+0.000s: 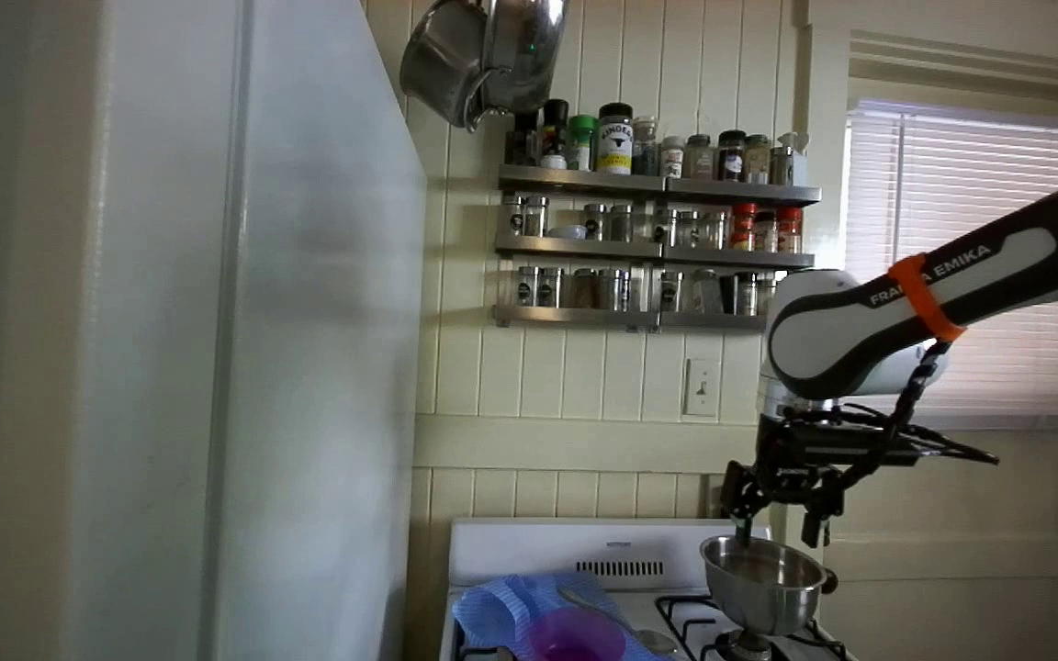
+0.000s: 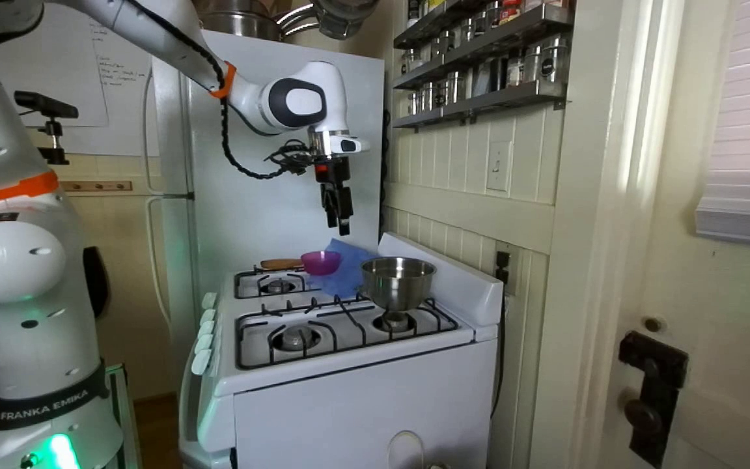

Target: Pick up the pink bowl and spoon, then put them inside the silver bowl

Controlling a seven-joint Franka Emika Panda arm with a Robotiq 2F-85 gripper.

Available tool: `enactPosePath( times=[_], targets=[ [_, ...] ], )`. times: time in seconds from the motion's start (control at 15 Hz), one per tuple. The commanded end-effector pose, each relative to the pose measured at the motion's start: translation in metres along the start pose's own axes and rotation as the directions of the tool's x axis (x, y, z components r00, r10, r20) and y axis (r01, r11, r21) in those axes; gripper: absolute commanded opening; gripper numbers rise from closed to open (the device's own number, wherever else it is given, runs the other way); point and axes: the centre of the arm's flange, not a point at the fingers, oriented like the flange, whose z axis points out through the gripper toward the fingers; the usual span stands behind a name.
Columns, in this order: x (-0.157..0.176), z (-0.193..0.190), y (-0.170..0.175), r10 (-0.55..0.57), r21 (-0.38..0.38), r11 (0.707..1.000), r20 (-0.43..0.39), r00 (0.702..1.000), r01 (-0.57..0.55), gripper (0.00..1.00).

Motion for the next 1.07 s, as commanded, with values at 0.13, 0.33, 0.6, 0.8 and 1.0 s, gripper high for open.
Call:
enactPosePath(
  times=[0.13,0.33,0.6,0.8,1.0],
  targets=[
    [0.018,0.010,-0.088,-0.142,0.022,0.990,0.027,0.990,0.142,1.00],
    [0.026,0.027,-0.108,-0.227,0.033,0.974,0.064,0.972,0.225,1.00],
    [0.036,0.053,-0.125,-0.331,0.059,0.944,0.114,0.937,0.326,1.00],
    [0.029,0.057,-0.121,-0.334,0.041,0.943,0.090,0.938,0.332,1.00],
    [0.034,0.061,-0.124,-0.364,0.050,0.931,0.095,0.927,0.361,1.00]
  ],
)
